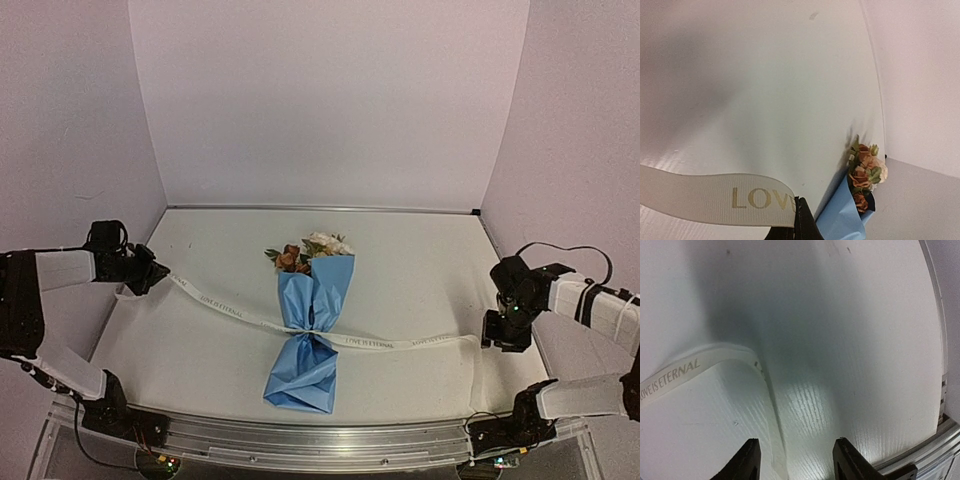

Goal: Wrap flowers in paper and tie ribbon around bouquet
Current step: Pick up the left side of the half-tied ribbon, then pass from the left arm to the right

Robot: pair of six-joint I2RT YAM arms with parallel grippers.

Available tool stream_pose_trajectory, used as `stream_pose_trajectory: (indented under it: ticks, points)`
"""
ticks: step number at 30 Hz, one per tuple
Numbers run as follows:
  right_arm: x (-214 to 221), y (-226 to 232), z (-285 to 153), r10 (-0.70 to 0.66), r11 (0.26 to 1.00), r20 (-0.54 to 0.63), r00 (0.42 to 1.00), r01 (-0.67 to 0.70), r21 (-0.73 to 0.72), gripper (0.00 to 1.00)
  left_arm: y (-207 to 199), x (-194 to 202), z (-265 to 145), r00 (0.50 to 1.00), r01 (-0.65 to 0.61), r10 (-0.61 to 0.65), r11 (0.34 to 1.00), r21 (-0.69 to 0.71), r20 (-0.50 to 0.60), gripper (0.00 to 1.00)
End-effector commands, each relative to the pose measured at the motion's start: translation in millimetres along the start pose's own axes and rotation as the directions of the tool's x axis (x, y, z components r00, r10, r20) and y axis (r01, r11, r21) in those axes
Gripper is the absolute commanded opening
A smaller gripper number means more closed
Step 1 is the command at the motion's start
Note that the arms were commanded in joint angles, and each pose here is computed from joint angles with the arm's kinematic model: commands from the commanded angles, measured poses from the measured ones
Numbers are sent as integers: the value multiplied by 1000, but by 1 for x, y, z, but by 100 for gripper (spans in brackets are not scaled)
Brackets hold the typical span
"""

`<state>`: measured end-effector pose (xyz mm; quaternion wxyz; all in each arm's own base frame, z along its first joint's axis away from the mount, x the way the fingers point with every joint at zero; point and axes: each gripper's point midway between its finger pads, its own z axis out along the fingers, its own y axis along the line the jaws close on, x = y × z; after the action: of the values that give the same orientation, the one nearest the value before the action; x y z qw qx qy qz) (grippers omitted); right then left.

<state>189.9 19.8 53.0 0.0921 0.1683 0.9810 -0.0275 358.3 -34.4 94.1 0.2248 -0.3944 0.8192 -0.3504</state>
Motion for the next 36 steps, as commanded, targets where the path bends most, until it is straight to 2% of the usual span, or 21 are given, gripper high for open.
stream_pose_trajectory:
  ticks: [1, 4, 6, 11, 14, 16, 21, 24, 30, 36]
  points:
    - [-22, 24, -31, -149, 989, 123, 981, 151, -4, 55, -68, 16, -17, 978, -204, 208, 968, 144, -18, 0]
    - [-31, 72, -49, -255, 949, 227, 940, 288, -126, 59, -102, 34, -28, 958, -268, 284, 937, 225, -42, 0]
    - [-35, 113, -63, -329, 889, 318, 889, 406, -213, 62, -124, 53, -34, 940, -308, 335, 912, 272, -60, 0]
    - [-34, 236, -102, -488, 652, 499, 716, 679, -337, 66, -158, 75, -54, 912, -366, 406, 868, 336, -55, 0]
    - [-25, 303, -124, -547, 513, 549, 632, 772, -377, 67, -169, 83, -64, 898, -390, 437, 845, 365, -52, 0]
    - [-17, 346, -136, -559, 430, 571, 600, 800, -419, 67, -176, 87, -72, 890, -405, 454, 831, 381, -46, 0]
    - [0, 438, -149, -546, 285, 612, 572, 814, -506, 67, -194, 96, -95, 864, -442, 503, 781, 440, -24, 0]
    - [13, 478, -151, -537, 232, 616, 576, 803, -549, 66, -199, 101, -105, 849, -460, 528, 756, 466, -20, 0]
    - [34, 537, -154, -498, 161, 624, 602, 772, -615, 65, -204, 112, -122, 827, -481, 562, 722, 498, -16, 0]
    - [46, 568, -148, -464, 158, 611, 641, 739, -655, 62, -204, 114, -127, 818, -491, 575, 713, 501, -17, 0]
